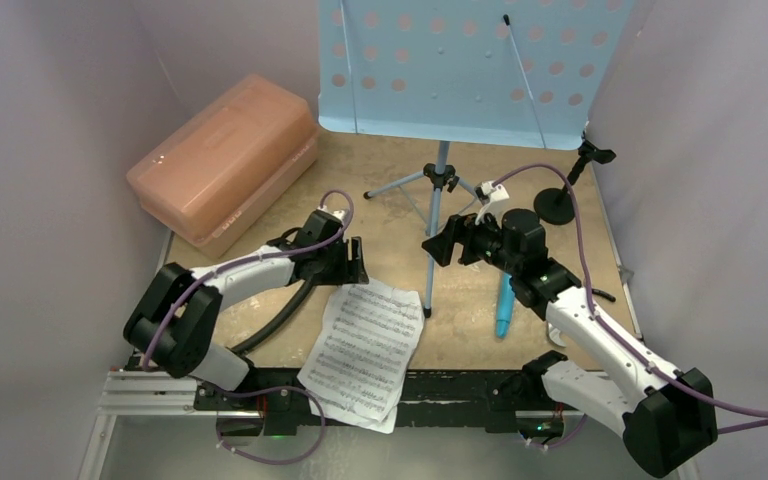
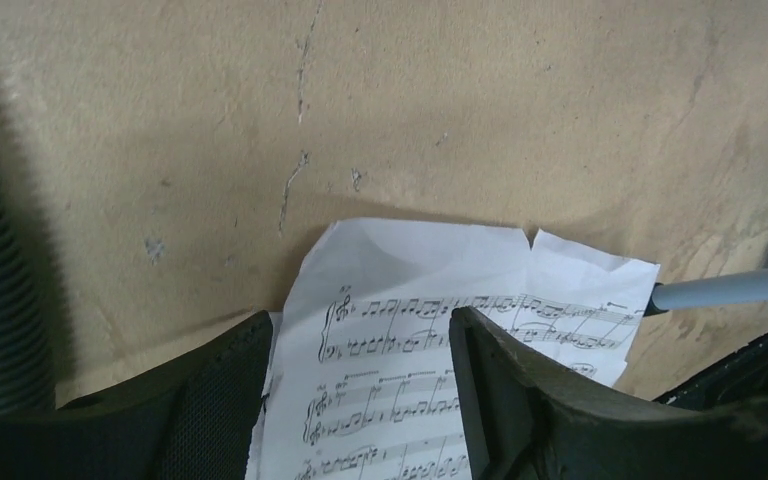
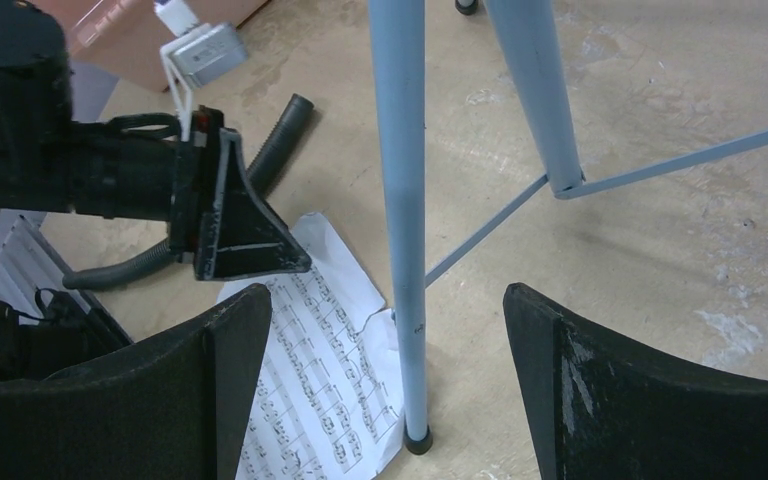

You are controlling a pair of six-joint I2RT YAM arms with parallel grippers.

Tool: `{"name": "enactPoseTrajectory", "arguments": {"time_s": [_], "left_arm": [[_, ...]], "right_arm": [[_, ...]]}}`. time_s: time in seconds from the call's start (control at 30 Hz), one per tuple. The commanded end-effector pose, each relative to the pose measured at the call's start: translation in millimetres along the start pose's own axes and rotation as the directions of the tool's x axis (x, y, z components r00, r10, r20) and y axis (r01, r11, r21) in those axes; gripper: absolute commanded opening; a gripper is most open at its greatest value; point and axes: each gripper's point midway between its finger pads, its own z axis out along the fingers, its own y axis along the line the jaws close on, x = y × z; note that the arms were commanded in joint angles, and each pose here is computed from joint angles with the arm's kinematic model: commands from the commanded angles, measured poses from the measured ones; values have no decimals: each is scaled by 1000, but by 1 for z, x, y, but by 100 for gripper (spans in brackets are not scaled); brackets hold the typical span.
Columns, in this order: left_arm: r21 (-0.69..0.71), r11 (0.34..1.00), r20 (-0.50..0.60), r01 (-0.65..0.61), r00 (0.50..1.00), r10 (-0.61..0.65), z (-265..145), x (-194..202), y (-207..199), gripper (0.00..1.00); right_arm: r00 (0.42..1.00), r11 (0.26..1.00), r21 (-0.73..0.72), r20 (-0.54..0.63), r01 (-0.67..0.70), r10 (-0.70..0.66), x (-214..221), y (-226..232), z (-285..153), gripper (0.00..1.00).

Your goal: Set up the instrument practice props

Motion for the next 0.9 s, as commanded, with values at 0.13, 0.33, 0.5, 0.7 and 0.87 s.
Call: {"name": "enactPoseTrajectory", "arguments": {"time_s": [0.13, 0.33, 0.5, 0.7, 0.87], "left_arm": [[216, 967, 40, -131, 991, 125, 22, -31, -45, 62], [372, 916, 58, -153, 988, 141, 19, -38, -78, 50], [416, 896, 19, -153, 987, 159, 22, -26, -80, 37], [415, 898, -20, -146, 985, 169, 31, -12, -71, 28], [450, 873, -19, -188, 975, 220, 29, -12, -77, 8]], "right_arm": [[997, 999, -20, 58, 44, -43, -26, 10, -2, 88], [997, 999, -14, 59, 44, -43, -27, 10, -1, 88], [997, 999, -9, 59, 44, -44, -28, 8, 1, 89], [997, 999, -6, 60, 47, -46, -31, 8, 3, 89], [997, 999, -3, 62, 52, -51, -33, 9, 2, 89]]}}
